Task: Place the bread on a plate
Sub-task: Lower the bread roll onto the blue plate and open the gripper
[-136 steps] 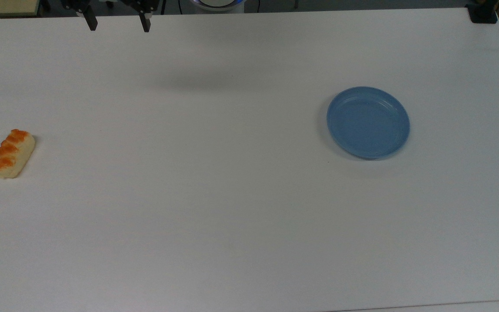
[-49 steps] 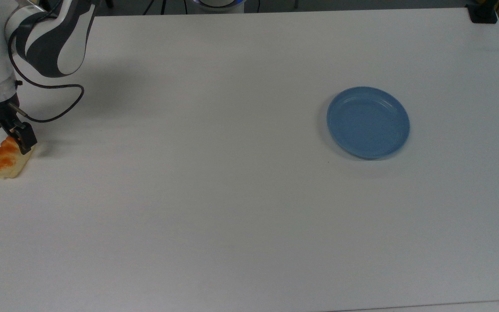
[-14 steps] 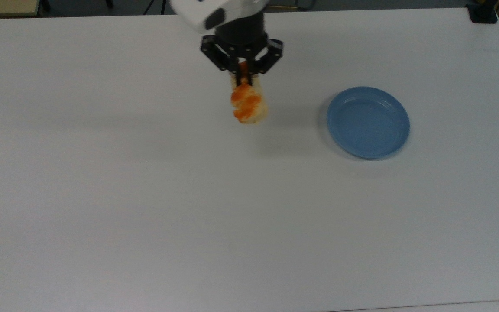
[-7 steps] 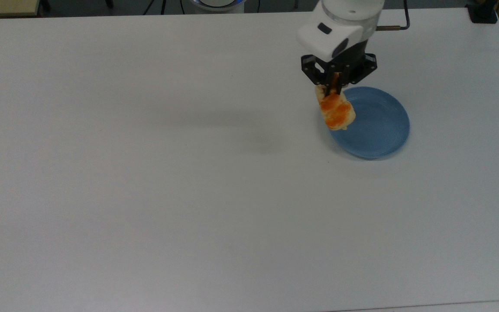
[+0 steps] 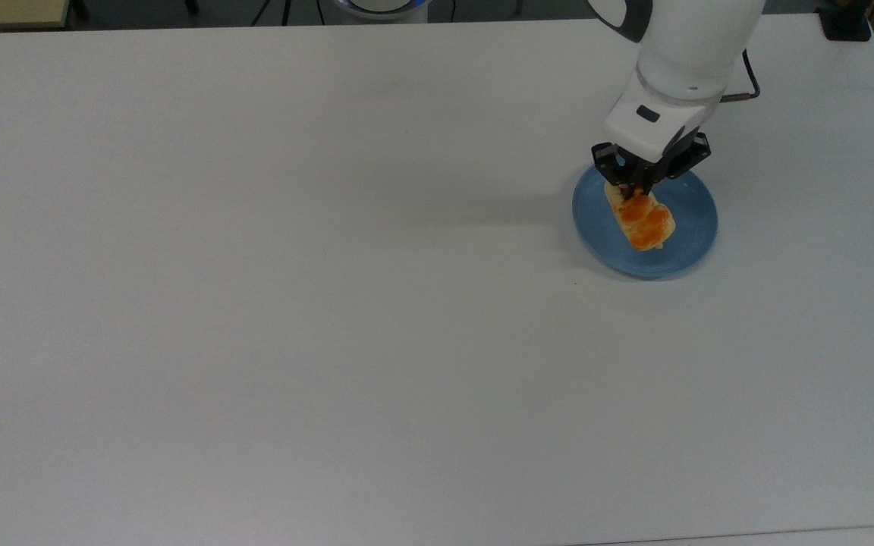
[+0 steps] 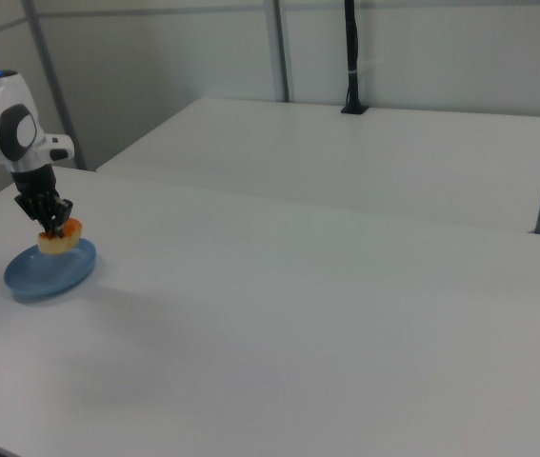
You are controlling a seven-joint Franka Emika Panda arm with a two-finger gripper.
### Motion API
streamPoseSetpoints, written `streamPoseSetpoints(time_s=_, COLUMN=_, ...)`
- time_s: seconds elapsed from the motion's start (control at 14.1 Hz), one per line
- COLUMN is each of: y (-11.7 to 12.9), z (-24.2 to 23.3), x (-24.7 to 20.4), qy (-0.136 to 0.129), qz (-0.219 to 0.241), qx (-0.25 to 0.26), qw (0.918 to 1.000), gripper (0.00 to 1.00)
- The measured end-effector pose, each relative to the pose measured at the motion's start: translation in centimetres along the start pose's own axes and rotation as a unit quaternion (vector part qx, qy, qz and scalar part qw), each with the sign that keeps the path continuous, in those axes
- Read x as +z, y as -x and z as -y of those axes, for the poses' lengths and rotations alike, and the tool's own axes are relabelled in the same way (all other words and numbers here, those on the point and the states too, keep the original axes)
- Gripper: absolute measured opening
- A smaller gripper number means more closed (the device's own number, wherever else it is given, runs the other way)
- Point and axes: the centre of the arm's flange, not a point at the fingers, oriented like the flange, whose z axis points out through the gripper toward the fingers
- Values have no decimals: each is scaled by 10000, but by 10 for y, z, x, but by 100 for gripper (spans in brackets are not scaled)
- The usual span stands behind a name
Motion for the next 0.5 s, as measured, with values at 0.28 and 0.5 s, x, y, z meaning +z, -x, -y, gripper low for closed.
streamPoseSetpoints(time_s=0.28, y=7, z=31, x=31, qy=84, qz=-151, qx=184, qw=9997, gripper=17)
streamPoseSetpoints(time_s=0.5, y=14, z=39, x=42, qy=160, qz=-171, qx=322, qw=9992, gripper=16)
